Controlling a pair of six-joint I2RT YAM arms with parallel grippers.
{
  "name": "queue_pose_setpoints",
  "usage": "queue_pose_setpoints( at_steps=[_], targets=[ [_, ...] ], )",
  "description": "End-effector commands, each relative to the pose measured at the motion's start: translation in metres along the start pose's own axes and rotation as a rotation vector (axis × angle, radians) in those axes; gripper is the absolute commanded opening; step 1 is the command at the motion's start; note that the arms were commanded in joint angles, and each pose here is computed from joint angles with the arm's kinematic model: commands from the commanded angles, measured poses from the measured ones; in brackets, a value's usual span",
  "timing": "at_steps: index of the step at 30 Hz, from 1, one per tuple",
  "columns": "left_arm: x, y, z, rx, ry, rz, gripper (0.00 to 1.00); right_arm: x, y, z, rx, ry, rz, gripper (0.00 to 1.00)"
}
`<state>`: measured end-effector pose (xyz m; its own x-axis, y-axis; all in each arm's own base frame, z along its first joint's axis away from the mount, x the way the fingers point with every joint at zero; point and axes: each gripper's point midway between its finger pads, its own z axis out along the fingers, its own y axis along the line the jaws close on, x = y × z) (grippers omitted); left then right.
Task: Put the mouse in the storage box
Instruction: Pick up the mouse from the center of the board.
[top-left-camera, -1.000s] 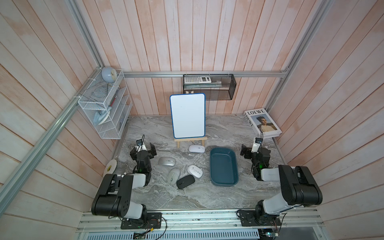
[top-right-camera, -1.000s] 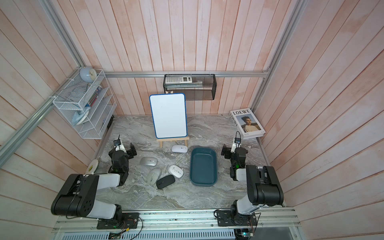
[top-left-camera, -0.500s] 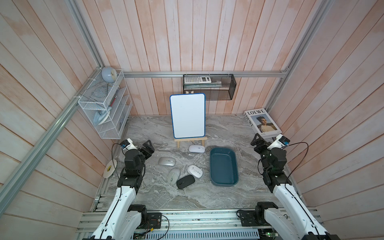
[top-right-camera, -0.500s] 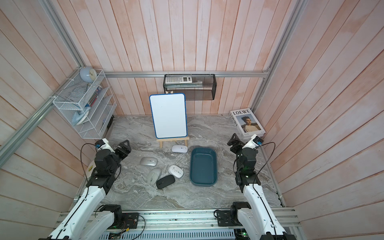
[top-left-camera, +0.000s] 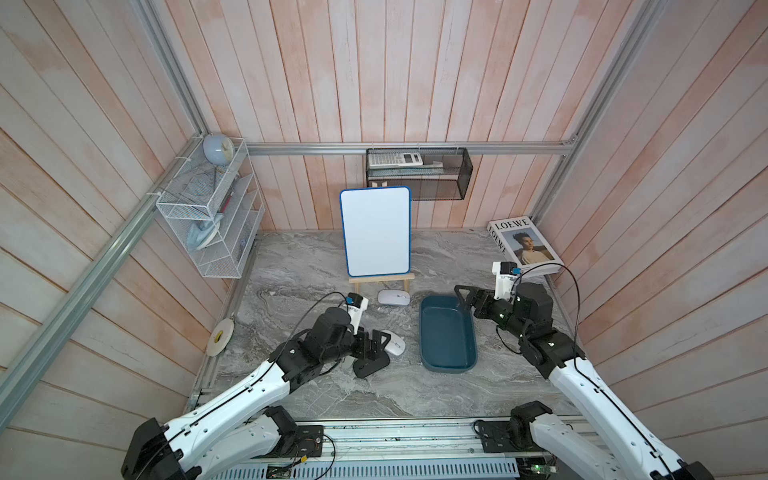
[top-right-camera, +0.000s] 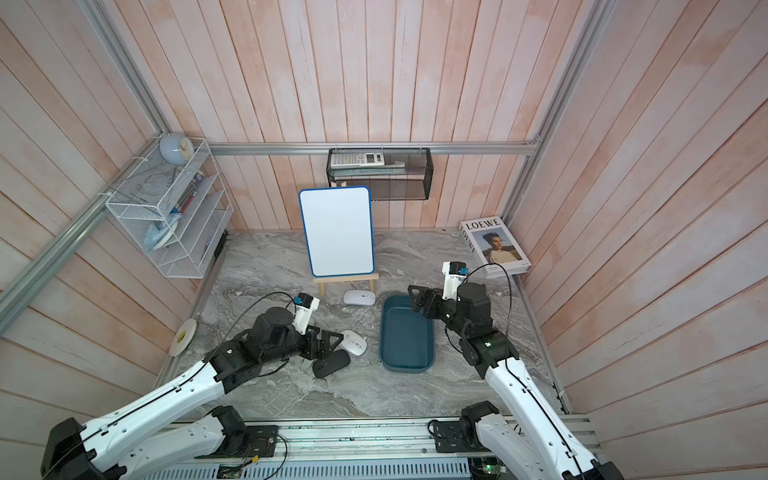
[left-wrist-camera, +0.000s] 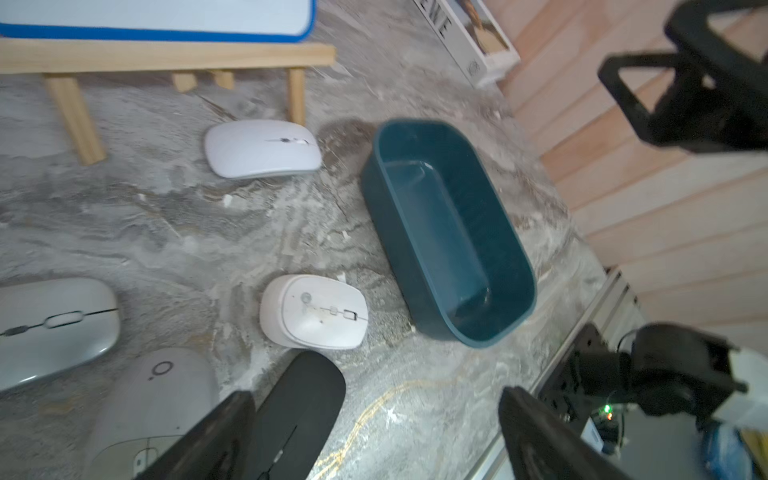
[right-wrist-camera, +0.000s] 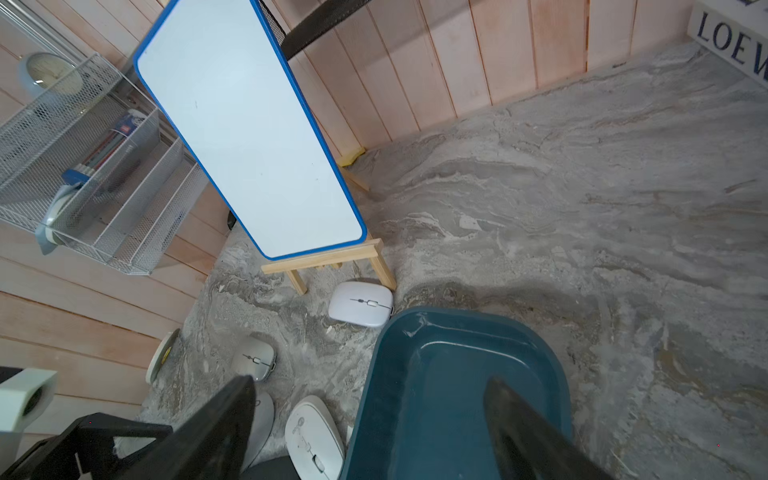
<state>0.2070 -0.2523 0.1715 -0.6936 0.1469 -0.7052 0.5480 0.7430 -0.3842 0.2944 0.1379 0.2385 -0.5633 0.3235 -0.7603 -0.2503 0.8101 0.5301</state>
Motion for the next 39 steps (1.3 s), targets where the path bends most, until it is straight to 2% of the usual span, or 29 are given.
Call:
queue_pose_setpoints(
  at_steps=[1, 4, 7, 9, 15, 19, 23, 29, 34, 39],
  targets=[
    [0.004, -0.002, 0.015, -0.131, 0.081, 0.360, 0.98, 0.012, -0.007, -0.001, 0.039, 0.053, -0.010, 0.89],
    [0.012, 0.010, 0.029, -0.253, 0.248, 0.520, 0.97, 0.008, -0.010, -0.003, 0.063, 0.036, -0.007, 0.90],
    [0.031, 0.016, 0.039, -0.251, 0.373, 0.587, 0.96, 0.007, -0.014, -0.004, 0.080, 0.025, -0.002, 0.90],
    [0.043, 0.022, 0.040, -0.250, 0.412, 0.605, 0.97, 0.007, -0.017, -0.004, 0.098, 0.023, -0.001, 0.90],
    [0.073, 0.034, 0.039, -0.251, 0.482, 0.566, 1.00, 0.013, -0.025, -0.008, 0.132, 0.026, -0.005, 0.90],
    [0.089, 0.041, 0.050, -0.263, 0.541, 0.536, 1.00, 0.016, -0.028, -0.007, 0.143, 0.034, -0.009, 0.90],
    [0.093, 0.053, 0.059, -0.324, 0.563, 0.548, 1.00, 0.016, -0.027, -0.005, 0.138, 0.038, 0.001, 0.90],
    [0.102, 0.062, 0.066, -0.347, 0.638, 0.533, 1.00, 0.016, -0.029, -0.003, 0.141, 0.043, 0.006, 0.90],
    [0.106, 0.063, 0.069, -0.343, 0.660, 0.521, 1.00, 0.011, -0.027, -0.002, 0.146, 0.038, -0.007, 0.90],
    [0.122, 0.056, 0.076, -0.272, 0.749, 0.486, 1.00, 0.006, -0.024, 0.000, 0.140, 0.043, -0.007, 0.90]
  ],
)
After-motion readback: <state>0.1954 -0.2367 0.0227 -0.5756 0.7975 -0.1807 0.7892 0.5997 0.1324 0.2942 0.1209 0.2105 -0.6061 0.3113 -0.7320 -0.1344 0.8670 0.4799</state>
